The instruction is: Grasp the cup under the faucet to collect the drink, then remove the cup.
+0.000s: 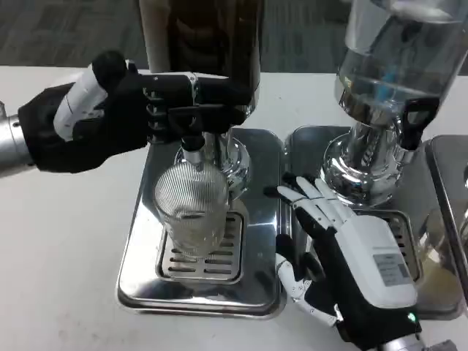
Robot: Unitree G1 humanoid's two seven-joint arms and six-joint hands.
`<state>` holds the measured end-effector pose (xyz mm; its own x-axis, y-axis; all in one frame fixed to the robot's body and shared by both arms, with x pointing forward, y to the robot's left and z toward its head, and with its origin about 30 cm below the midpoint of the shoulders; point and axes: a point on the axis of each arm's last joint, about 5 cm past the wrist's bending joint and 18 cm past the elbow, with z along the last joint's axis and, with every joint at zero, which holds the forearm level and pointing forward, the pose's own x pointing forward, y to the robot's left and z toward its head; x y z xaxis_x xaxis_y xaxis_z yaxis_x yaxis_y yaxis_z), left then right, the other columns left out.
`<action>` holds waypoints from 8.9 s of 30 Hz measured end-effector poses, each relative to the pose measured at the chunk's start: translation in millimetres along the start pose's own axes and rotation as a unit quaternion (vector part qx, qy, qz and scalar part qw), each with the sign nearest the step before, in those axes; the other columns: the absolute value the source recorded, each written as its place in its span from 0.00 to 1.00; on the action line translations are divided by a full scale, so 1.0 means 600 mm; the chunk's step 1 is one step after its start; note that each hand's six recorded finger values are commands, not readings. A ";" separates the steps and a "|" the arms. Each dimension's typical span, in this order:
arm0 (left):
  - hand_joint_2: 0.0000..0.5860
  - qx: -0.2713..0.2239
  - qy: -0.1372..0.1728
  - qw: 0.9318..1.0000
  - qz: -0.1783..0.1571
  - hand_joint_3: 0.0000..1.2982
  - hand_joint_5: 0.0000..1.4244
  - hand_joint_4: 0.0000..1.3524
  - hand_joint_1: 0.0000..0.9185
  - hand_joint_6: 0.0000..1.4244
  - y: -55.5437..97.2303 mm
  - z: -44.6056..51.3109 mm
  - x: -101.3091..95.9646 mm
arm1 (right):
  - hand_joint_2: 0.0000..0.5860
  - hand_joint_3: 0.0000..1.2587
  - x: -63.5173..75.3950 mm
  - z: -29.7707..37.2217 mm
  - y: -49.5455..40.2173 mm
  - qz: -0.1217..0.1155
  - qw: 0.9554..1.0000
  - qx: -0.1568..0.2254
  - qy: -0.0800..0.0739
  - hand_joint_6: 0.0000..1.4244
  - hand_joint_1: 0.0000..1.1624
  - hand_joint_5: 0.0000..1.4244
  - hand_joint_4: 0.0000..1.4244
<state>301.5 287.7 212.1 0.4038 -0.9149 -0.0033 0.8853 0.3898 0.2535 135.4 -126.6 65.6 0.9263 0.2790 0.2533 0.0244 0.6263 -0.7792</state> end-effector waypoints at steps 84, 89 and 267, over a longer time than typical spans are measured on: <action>0.07 0.314 0.018 0.948 0.043 0.11 0.03 0.01 0.00 0.03 -0.058 0.013 -0.010 | 0.39 0.00 0.052 -0.015 -0.015 0.102 0.976 0.193 -0.016 0.08 0.36 0.00 0.00; 0.07 0.314 0.018 0.948 0.043 0.11 0.03 0.01 0.00 0.03 -0.060 0.013 -0.010 | 0.39 0.00 0.060 -0.012 -0.013 0.099 0.974 0.203 -0.013 0.08 0.36 0.00 0.00; 0.15 0.179 0.135 0.941 0.253 0.15 0.05 0.06 0.00 0.06 -0.168 -0.077 -0.177 | 0.35 0.31 0.164 0.014 0.046 0.127 0.978 0.166 0.000 0.61 0.53 0.47 0.36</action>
<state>180.3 350.4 142.3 0.8394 -0.5428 -0.0277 0.4491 0.6640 0.5979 224.0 -75.8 74.1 0.8870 0.4557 0.0750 -0.3298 0.7386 -0.5880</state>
